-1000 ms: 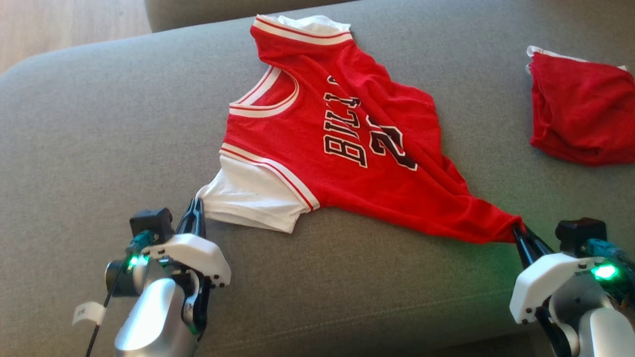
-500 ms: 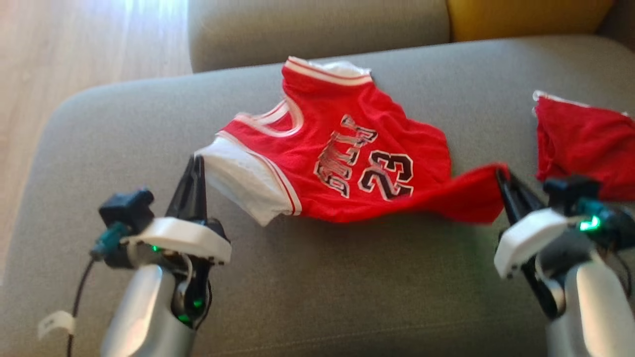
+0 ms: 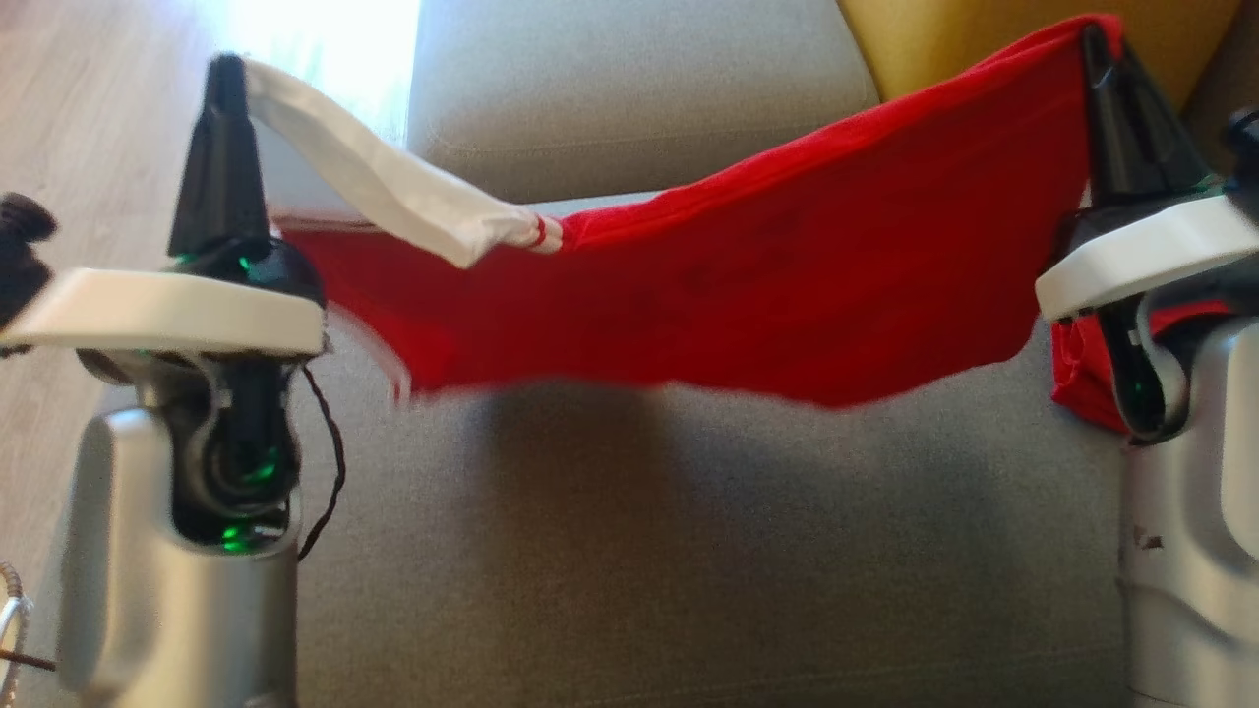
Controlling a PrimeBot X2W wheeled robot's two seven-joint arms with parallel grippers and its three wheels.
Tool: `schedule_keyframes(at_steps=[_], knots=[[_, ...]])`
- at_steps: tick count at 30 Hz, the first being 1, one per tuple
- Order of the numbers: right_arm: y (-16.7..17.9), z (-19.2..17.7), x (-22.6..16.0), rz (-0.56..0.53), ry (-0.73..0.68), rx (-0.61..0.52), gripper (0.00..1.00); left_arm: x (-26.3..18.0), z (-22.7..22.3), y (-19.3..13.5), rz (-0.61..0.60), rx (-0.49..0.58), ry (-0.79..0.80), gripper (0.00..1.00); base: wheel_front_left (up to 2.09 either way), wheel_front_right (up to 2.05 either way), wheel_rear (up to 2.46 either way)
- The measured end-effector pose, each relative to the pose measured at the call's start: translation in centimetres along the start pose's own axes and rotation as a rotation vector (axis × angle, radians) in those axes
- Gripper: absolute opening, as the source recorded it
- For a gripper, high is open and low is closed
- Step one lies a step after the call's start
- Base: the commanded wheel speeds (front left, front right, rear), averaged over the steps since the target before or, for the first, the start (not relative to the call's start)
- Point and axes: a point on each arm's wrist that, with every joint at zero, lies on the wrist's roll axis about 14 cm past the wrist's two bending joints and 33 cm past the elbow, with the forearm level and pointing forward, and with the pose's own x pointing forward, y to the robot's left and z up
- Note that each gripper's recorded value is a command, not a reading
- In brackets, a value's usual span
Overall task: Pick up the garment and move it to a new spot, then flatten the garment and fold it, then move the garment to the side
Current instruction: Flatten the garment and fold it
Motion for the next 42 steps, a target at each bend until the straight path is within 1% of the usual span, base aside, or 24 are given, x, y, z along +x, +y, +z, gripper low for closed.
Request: schedule_keyframes(at_steps=[5,8,12,14,17,19,21,23,26,28,30,31,33,37,42], knots=[[-0.3,1.9,-0.1,-0.006,-0.034,-0.002,0.00,-0.2,3.2,-2.0,-0.016,-0.140,-0.059,0.00,0.00,0.00,0.00],[-0.6,1.6,-0.1,-0.013,-0.003,0.028,0.00,0.2,4.1,-2.0,0.010,-0.206,-0.075,0.00,0.00,0.00,0.00],[-0.4,-0.3,0.8,-0.007,0.083,0.041,0.00,1.8,4.0,-1.3,0.053,-0.203,-0.071,0.00,0.00,0.00,0.00],[0.0,-1.6,2.0,0.003,0.136,0.046,0.00,3.2,3.0,-0.3,0.086,-0.216,-0.036,0.00,0.00,0.00,0.00],[0.8,-3.7,4.6,0.028,0.222,0.076,0.00,6.0,1.0,2.2,0.167,-0.255,0.031,0.00,0.00,0.00,0.00],[1.5,-4.7,7.2,0.045,0.257,0.085,0.00,8.7,0.2,3.4,0.187,-0.221,0.054,0.00,0.00,0.00,0.00],[2.3,-5.1,10.5,0.066,0.266,0.064,0.00,12.0,-0.1,4.4,0.194,-0.185,0.062,0.00,0.00,0.00,0.00],[3.2,-4.6,14.4,0.087,0.229,0.029,0.00,15.6,0.1,5.4,0.190,-0.117,0.038,0.00,0.00,0.00,0.00],[3.2,-2.2,19.9,0.074,0.081,0.014,0.00,20.6,1.1,6.3,0.166,-0.042,-0.051,0.00,0.00,0.00,0.00],[2.0,-0.6,22.8,0.030,-0.045,0.048,0.00,23.2,1.7,6.6,0.141,-0.020,-0.124,0.00,0.00,0.00,0.00],[0.8,-0.5,24.6,-0.016,-0.139,0.078,0.00,25.1,1.8,7.3,0.132,-0.027,-0.188,0.00,0.00,0.00,0.00],[0.3,-1.3,25.2,-0.033,-0.162,0.096,0.00,25.8,1.6,7.8,0.132,-0.030,-0.212,0.00,0.00,0.00,0.00],[0.9,-4.9,25.8,-0.030,-0.145,0.136,0.00,26.5,0.1,9.3,0.139,-0.031,-0.221,0.00,0.00,0.00,0.00],[3.7,-14.5,25.0,0.010,0.045,0.203,0.00,25.9,-4.3,12.9,0.167,0.002,-0.139,0.00,0.00,0.00,0.00],[5.2,-24.3,21.0,-0.011,0.276,0.294,0.00,23.5,-9.0,16.4,0.184,0.079,-0.006,0.00,0.00,0.00,0.00]])
